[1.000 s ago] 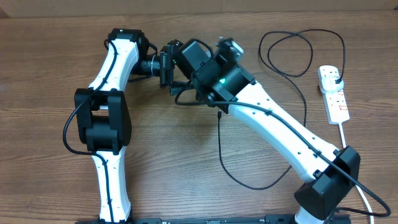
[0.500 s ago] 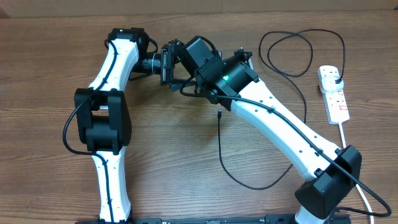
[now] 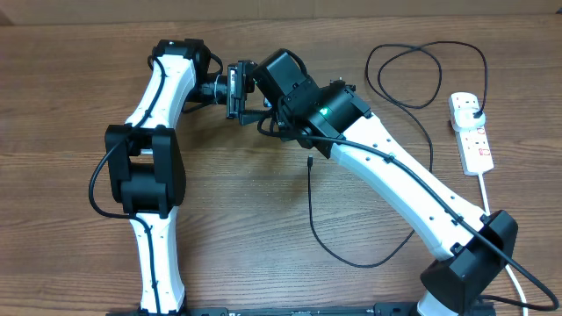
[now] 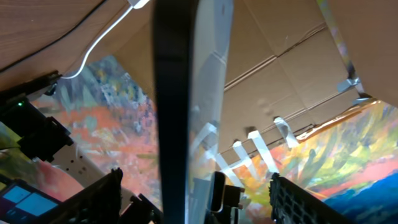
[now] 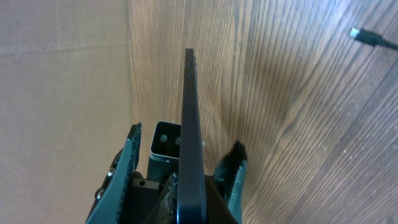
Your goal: Plug charger to phone and switch on socket
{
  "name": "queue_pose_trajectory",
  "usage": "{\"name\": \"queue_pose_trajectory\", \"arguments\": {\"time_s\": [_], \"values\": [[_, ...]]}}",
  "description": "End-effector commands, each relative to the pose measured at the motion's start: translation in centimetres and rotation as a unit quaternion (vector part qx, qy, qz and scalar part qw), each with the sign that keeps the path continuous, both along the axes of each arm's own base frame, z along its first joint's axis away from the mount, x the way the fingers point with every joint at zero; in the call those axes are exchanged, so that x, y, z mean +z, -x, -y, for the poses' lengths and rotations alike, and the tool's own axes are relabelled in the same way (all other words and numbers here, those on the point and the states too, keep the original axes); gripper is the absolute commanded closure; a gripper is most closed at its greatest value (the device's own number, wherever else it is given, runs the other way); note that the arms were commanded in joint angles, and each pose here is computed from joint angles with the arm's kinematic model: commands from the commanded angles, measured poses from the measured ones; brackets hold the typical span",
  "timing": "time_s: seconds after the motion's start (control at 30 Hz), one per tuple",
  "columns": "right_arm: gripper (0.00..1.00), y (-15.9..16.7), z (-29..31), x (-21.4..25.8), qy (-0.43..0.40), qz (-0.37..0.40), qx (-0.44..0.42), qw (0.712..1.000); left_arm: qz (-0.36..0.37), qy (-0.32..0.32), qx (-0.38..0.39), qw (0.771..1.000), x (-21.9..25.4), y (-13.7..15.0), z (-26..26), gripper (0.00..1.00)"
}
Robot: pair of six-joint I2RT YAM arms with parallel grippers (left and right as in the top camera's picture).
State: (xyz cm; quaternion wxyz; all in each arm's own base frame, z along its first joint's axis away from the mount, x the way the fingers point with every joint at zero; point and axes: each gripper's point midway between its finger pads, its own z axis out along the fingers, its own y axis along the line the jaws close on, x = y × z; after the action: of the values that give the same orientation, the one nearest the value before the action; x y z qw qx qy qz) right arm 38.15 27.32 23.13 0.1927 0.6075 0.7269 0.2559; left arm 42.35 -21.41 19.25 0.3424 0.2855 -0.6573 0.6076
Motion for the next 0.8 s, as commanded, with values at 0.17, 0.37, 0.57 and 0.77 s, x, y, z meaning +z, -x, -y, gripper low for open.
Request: {"name": "queue_pose_trajectory", "arguments": {"time_s": [0.17,0.37,0.57,0.77], "values": [[0.96,0.6,-0.3,3.2,-0.053,0.017,-0.013,0.998,-0.005,0.018,0.003,1.000,1.2,-0.3,0.1,0.28],[0.96,0.5,0.1,3.2,-0.045,0.020,-0.019,0.999,-0.005,0.018,0.003,1.000,1.2,-0.3,0.1,0.42],[0.96,0.3,0.6,3.2,-0.034,0.028,-0.029,0.999,-0.005,0.018,0.003,1.000,1.2,-0.3,0.1,0.44],[0.96,0.2,0.5,3.3,-0.036,0.030,-0.028,0.998,-0.005,0.018,0.003,1.000,1.2,-0.3,0.1,0.48]]}}
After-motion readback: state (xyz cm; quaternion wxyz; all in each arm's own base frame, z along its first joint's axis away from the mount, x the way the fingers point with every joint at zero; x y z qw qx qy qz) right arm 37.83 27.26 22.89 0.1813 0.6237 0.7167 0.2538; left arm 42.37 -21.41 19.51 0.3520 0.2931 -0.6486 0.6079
